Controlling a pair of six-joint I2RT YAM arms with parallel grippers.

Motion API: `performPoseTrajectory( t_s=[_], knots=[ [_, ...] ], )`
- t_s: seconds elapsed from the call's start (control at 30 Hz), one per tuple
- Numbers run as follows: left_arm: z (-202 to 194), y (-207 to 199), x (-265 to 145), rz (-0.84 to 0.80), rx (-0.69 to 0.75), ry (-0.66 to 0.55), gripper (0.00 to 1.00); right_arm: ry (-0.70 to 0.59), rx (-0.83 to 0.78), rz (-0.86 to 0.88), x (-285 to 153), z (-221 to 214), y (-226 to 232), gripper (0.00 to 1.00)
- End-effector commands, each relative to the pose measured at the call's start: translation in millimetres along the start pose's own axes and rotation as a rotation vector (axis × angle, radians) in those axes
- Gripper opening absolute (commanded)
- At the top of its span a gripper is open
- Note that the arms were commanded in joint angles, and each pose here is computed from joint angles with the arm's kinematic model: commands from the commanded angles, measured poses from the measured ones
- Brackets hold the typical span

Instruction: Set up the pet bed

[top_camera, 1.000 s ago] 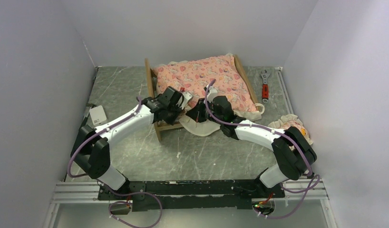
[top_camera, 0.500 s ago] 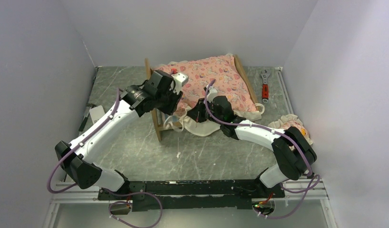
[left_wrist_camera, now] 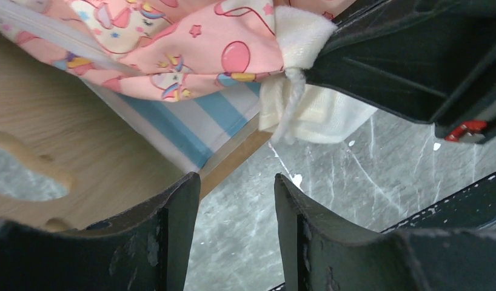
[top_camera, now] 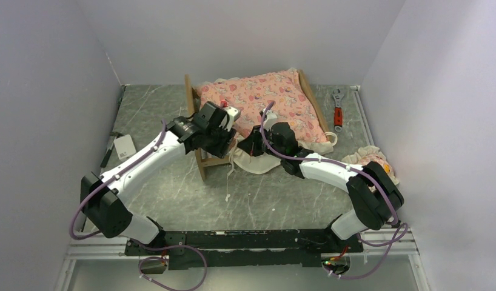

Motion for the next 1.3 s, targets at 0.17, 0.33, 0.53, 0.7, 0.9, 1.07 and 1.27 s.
performPoseTrajectory(
  t_s=[0.17,0.33,0.53,0.7,0.9,1.07,1.27],
  knots=[
    [21.1,-18.6,26.5,-0.012,-0.162,-0.153,0.53,-0.038,-0.005,0.031,0.7,7.0,3.3,0.00],
    [33.2,-17.6,26.4,0.011,-0.202,-0.251,0.54,-0.040,-0.001,0.033,0.8,6.7,2.9,0.00],
    [29.9,-12.5,37.2,0.088,-0.227,-0.243,0.54,-0.041,0.004,0.037,1.0,5.7,3.1,0.00],
    [17.1,-8.3,40.2,0.205,-0.219,-0.233,0.44,-0.044,0.008,0.035,0.0,5.0,2.4,0.00],
    [5.2,13.3,24.7,0.411,-0.234,-0.209,0.31,-0.047,0.008,0.033,-0.6,4.9,2.1,0.00],
    [-0.1,15.2,24.9,0.430,-0.247,-0.198,0.33,-0.044,0.016,0.038,1.1,4.3,2.2,0.00],
    [1.3,1.3,22.9,0.315,-0.294,-0.202,0.47,-0.044,0.016,0.038,-0.4,4.5,3.0,0.00]
  ],
)
Point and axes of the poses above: each gripper's point midway between its finger pads, its own x axis out along the fingers, its own y axis along the line the jaws close on, z = x × y, the point moved 6 cm from there along -x, back along the fingers, and after that the axes turned 4 degrees about x, right-handed, at the moved point
